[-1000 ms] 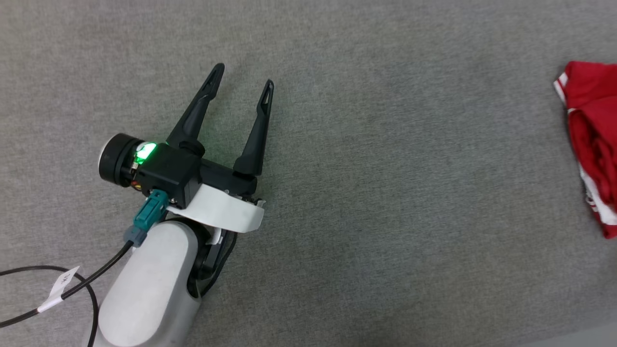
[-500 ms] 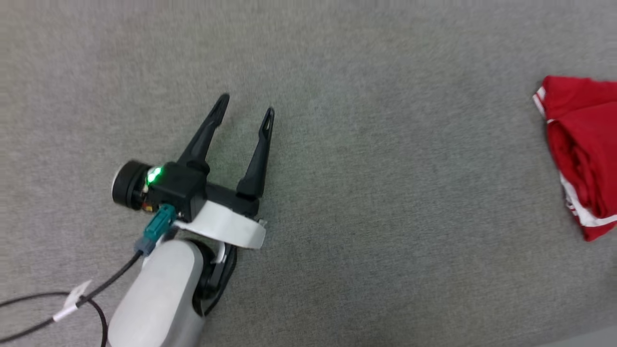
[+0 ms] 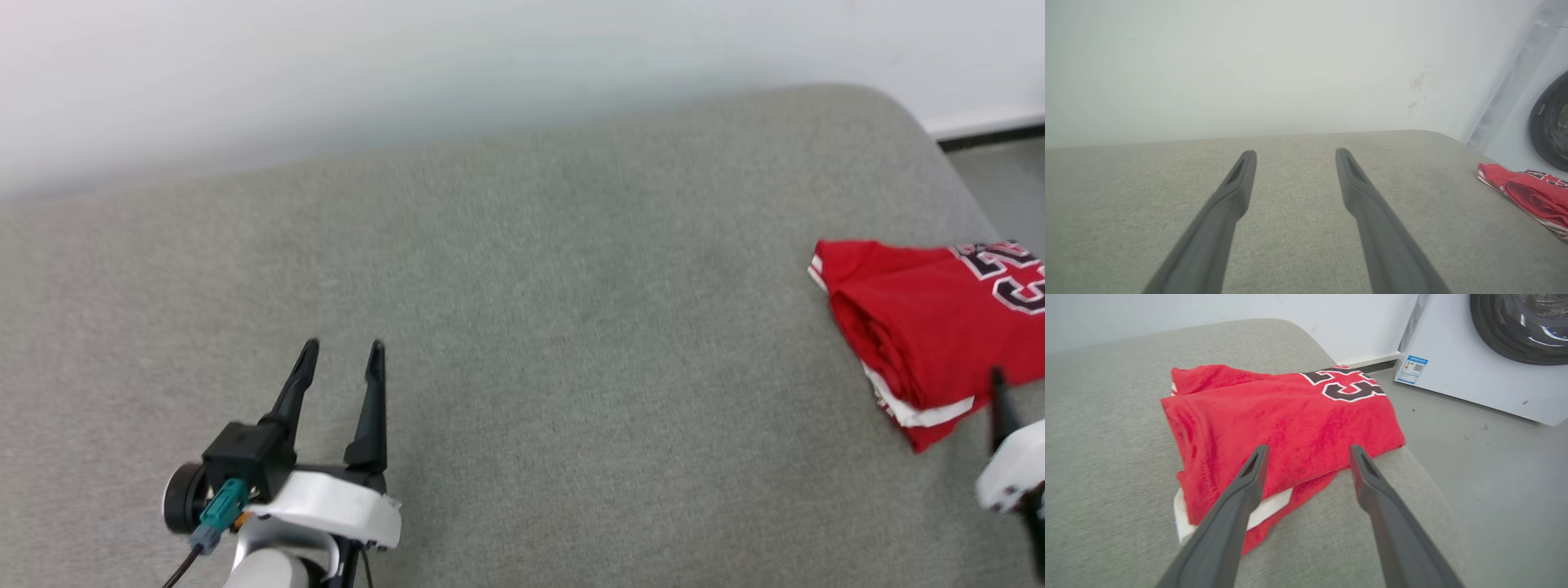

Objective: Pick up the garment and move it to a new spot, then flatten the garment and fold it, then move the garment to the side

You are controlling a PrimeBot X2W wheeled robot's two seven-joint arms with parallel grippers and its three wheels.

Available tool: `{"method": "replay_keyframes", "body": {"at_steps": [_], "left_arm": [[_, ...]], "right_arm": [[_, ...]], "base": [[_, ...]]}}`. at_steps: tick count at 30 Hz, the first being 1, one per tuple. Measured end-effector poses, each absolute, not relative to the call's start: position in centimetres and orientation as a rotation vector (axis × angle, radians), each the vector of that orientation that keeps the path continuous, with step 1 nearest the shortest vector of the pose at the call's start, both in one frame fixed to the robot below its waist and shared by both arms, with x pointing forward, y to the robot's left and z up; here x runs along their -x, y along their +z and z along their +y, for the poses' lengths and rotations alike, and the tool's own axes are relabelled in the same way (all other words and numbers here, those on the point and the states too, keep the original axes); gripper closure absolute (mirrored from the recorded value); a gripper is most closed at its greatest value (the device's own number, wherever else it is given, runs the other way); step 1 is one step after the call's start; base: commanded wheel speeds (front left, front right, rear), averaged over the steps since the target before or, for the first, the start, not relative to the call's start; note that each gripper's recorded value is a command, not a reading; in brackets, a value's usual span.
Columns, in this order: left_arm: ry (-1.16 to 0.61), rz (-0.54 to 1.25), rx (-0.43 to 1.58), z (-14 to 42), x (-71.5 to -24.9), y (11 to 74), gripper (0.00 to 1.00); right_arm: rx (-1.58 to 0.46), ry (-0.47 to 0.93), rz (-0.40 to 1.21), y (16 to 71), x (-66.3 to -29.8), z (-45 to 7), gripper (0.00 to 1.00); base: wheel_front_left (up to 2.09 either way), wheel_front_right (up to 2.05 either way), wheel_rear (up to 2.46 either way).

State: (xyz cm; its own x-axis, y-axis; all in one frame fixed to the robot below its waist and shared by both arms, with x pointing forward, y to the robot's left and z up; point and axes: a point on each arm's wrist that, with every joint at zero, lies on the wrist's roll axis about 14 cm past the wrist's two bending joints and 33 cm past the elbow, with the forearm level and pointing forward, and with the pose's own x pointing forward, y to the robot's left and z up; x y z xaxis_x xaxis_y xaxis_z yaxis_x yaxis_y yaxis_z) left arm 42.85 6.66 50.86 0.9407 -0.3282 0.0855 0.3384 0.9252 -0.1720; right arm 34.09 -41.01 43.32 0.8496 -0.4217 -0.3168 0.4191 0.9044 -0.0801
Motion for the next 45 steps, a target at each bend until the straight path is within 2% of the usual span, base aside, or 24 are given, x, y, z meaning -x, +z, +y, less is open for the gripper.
{"method": "replay_keyframes", "body": {"at_steps": [12, 19, 33, 45], "left_arm": [[-0.15, -0.118, 0.148, 13.5, -38.3, 53.2, 0.0], [-0.062, -0.11, 0.12, 16.9, -37.1, 52.7, 0.0], [-0.07, -0.072, 0.111, 17.0, -36.9, 51.4, 0.0], [-0.072, -0.063, 0.113, 17.0, -37.1, 51.0, 0.0]], "right_arm": [[-0.103, -0.102, 0.074, 47.6, -35.7, -26.2, 0.0], [-0.088, 0.049, -0.014, 51.6, -36.6, -20.1, 0.0], [-0.066, 0.065, -0.012, 53.0, -34.0, -18.6, 0.0], [-0.072, 0.062, -0.003, 53.1, -33.6, -18.5, 0.0]], "base": [[0.0, 0.0, 0.0], [0.0, 0.0, 0.0], [0.0, 0.0, 0.0], [0.0, 0.0, 0.0]]}}
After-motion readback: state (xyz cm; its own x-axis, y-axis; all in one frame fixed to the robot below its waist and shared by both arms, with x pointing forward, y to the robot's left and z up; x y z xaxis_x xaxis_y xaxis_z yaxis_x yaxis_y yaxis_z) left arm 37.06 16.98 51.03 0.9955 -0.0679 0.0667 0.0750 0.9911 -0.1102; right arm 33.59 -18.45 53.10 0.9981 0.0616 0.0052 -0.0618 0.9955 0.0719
